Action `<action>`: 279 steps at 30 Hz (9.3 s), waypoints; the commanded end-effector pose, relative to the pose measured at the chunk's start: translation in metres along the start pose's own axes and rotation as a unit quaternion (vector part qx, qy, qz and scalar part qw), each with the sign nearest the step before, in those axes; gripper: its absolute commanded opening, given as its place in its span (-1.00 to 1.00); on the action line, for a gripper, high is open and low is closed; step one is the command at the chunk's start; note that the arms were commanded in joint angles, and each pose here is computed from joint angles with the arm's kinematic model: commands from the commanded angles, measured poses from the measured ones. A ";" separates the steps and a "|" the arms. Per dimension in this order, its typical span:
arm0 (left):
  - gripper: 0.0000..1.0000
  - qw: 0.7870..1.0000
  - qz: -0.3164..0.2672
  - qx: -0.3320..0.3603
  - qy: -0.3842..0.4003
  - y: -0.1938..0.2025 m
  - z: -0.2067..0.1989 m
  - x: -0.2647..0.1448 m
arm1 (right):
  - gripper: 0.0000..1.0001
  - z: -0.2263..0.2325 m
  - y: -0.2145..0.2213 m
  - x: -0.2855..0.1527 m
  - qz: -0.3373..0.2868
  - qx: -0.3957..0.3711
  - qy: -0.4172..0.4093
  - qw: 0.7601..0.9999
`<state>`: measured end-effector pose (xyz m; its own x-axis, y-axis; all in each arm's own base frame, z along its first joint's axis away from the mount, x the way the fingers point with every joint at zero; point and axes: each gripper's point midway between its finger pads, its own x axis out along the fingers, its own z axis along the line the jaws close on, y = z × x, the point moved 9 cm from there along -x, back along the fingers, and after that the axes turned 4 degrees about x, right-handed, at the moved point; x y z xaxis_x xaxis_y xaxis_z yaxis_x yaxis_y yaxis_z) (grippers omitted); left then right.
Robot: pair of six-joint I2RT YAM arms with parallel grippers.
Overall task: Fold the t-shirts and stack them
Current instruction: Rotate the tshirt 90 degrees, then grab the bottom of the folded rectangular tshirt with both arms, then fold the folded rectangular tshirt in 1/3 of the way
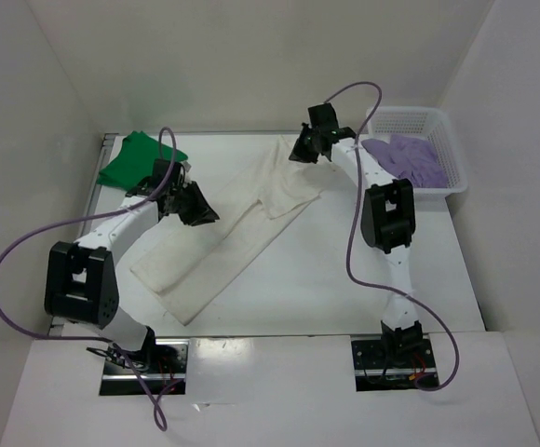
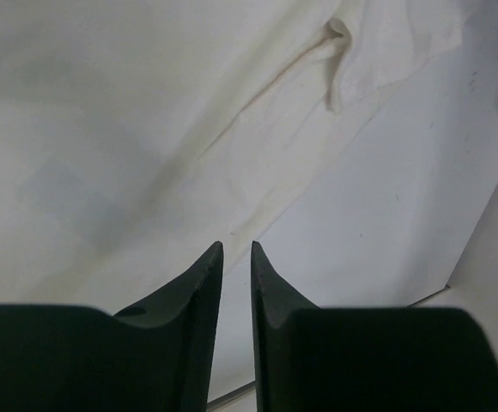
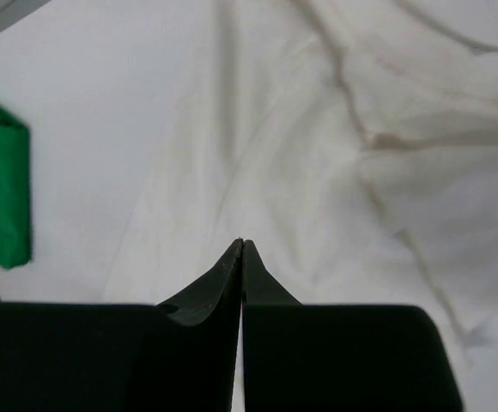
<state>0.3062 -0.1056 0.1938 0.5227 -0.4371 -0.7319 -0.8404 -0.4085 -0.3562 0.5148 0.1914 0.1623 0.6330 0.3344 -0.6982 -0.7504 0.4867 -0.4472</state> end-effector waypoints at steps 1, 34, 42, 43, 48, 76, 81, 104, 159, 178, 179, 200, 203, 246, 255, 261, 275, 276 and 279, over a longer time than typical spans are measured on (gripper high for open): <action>-0.50 1.000 0.009 0.020 0.010 -0.012 -0.005 0.015 | -0.93 0.064 -0.008 -0.106 -0.061 -0.059 -0.071 0.994; -0.71 0.994 -0.015 0.100 0.049 -0.003 -0.029 0.003 | -1.00 -0.095 0.047 0.010 0.001 -0.046 0.166 0.985; -0.63 0.991 0.008 0.108 0.074 -0.008 -0.048 0.019 | -0.78 -0.027 -0.019 0.024 -0.029 -0.063 0.081 0.994; -0.63 0.991 0.024 0.114 0.068 -0.005 -0.047 0.029 | -0.74 -0.021 -0.024 0.014 -0.038 -0.064 0.074 0.994; -0.60 0.989 0.022 0.131 0.073 -0.012 -0.062 0.037 | -0.38 0.000 -0.022 -0.070 -0.052 -0.061 0.012 0.997; -0.55 0.999 0.030 -0.002 -0.036 0.040 0.050 0.006 | -0.07 -0.004 0.210 -0.024 0.195 -0.033 -0.058 0.979; -0.55 0.999 0.020 -0.006 -0.036 0.036 0.052 0.002 | -0.97 -0.033 0.190 -0.016 0.189 -0.015 -0.022 0.982; -0.55 0.957 0.237 0.146 0.079 0.167 -0.035 0.022 | -0.13 -0.091 0.139 -0.128 0.147 -0.012 0.012 0.989; 0.17 0.985 0.147 -0.075 -0.049 0.161 0.077 -0.001 | -0.16 -0.121 0.315 -0.204 0.251 0.098 -0.021 0.963; -0.86 0.969 0.245 -0.021 -0.015 0.186 0.058 -0.001 | -0.93 -0.133 0.326 -0.209 0.268 0.104 0.013 0.958; -0.88 0.968 0.251 -0.024 0.010 0.190 0.053 -0.010 | -0.95 -0.136 0.332 -0.216 0.275 0.114 0.020 0.954; -1.00 0.981 0.180 -0.035 0.067 0.125 -0.008 -0.045 | -1.00 -0.076 0.226 -0.270 0.153 0.071 -0.043 0.985; -1.00 0.985 0.148 -0.044 0.077 0.093 -0.016 -0.030 | -1.00 -0.087 0.183 -0.242 0.115 0.058 -0.032 0.991; 0.03 0.997 -0.062 -0.024 0.034 -0.056 -0.023 0.068 | -0.32 -0.070 0.024 -0.081 0.067 -0.029 0.002 0.997; -0.46 0.994 0.021 0.019 0.107 0.032 -0.072 0.069 | -0.63 -0.047 0.057 -0.120 0.060 -0.069 0.007 0.996; -0.55 0.996 0.062 0.012 0.070 0.060 -0.054 0.107 | -0.99 -0.049 0.125 -0.096 0.133 -0.069 0.009 0.989; -0.55 0.988 0.149 -0.031 -0.035 0.139 0.031 0.091 | -0.99 -0.118 0.204 -0.114 0.184 0.006 0.094 0.978; -0.55 0.987 0.153 -0.033 -0.039 0.143 0.034 0.088 | -0.99 -0.117 0.208 -0.120 0.184 0.001 0.090 0.979; -0.55 0.987 0.150 -0.037 -0.044 0.152 0.040 0.071 | -0.99 -0.126 0.228 -0.132 0.202 0.004 0.097 0.975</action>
<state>0.2473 -0.1868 0.0853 0.3446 -0.5789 -0.7390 -0.9258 -0.3397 -0.1656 0.2595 0.1625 0.0918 0.2774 0.3986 -0.8742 -0.9258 0.3540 -0.1324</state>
